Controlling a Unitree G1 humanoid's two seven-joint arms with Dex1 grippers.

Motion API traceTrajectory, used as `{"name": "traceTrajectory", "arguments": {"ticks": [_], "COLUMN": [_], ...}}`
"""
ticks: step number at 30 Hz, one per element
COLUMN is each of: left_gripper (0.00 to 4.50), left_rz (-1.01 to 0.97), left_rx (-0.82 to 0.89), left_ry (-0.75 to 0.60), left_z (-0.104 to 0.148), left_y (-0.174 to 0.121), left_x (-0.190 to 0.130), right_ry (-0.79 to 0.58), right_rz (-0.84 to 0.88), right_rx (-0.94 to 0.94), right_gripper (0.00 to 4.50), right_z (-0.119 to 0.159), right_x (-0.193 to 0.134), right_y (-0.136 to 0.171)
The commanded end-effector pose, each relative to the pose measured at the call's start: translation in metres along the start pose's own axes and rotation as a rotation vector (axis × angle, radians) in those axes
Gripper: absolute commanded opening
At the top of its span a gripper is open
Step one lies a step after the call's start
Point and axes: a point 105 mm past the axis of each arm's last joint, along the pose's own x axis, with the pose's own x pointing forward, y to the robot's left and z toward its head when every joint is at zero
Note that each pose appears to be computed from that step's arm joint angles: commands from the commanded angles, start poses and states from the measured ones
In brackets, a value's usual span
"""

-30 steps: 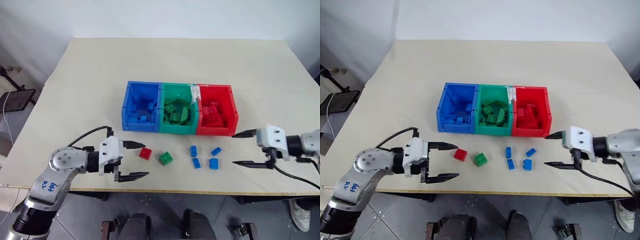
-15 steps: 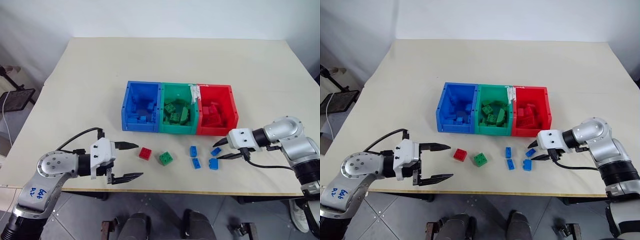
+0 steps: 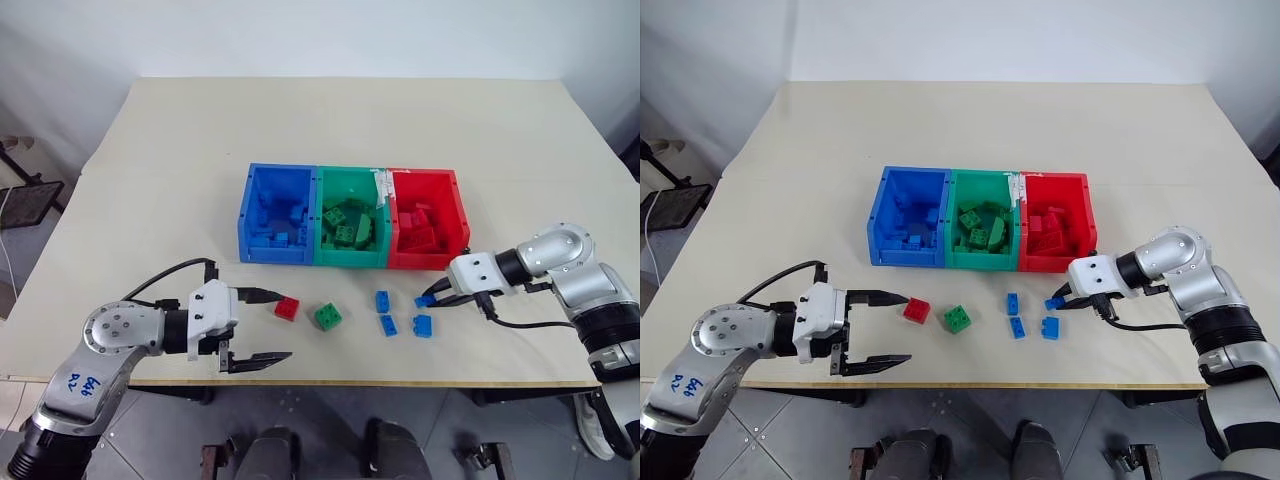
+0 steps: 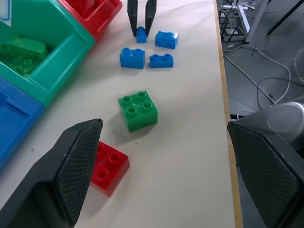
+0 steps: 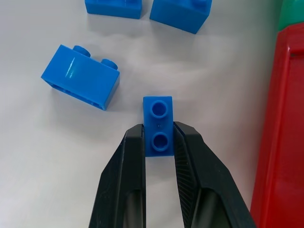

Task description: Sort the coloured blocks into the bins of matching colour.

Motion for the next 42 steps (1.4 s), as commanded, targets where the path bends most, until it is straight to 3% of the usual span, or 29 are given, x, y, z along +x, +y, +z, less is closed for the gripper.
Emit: {"name": "traceTrajectory", "arguments": {"ticks": [1, 5, 9, 13, 17, 21, 27, 33, 39, 42], "left_gripper": [4.50, 4.50, 4.50, 4.50, 4.50, 4.50, 4.50, 4.50, 4.50, 4.50], "left_rz": [0.033, 0.154, 0.268, 0.367, 0.450, 0.466, 0.458, 0.357, 0.176, 0.100], "left_rx": [0.034, -0.028, -0.060, -0.076, -0.079, -0.091, -0.095, -0.068, 0.004, 0.041], "left_ry": [-0.029, -0.095, -0.028, -0.026, -0.050, -0.036, -0.045, -0.071, -0.092, -0.090], "left_z": [0.006, 0.001, -0.020, -0.025, -0.021, -0.023, -0.020, -0.008, 0.003, 0.005], "left_y": [0.005, 0.016, 0.021, 0.024, 0.025, 0.020, 0.019, 0.021, 0.021, 0.020], "left_x": [-0.002, -0.021, -0.046, -0.063, -0.072, -0.078, -0.073, -0.052, -0.014, 0.001], "right_ry": [-0.073, -0.347, -0.512, -0.571, -0.558, -0.533, -0.550, -0.640, -0.674, -0.516], "right_rz": [0.008, -0.094, -0.207, -0.308, -0.372, -0.404, -0.418, -0.432, -0.407, -0.492], "right_rx": [0.081, 0.167, 0.238, 0.240, 0.221, 0.236, 0.221, 0.130, 0.046, 0.077], "right_gripper": [0.44, 0.44, 0.44, 0.44, 0.44, 0.44, 2.41, 4.42, 4.46, 4.46], "right_z": [0.006, 0.065, 0.127, 0.176, 0.199, 0.200, 0.199, 0.183, 0.131, 0.085], "right_x": [-0.007, -0.019, -0.017, 0.008, 0.041, 0.059, 0.061, 0.020, -0.022, -0.039], "right_y": [0.003, -0.023, -0.066, -0.107, -0.133, -0.147, -0.150, -0.127, -0.056, -0.023]}}
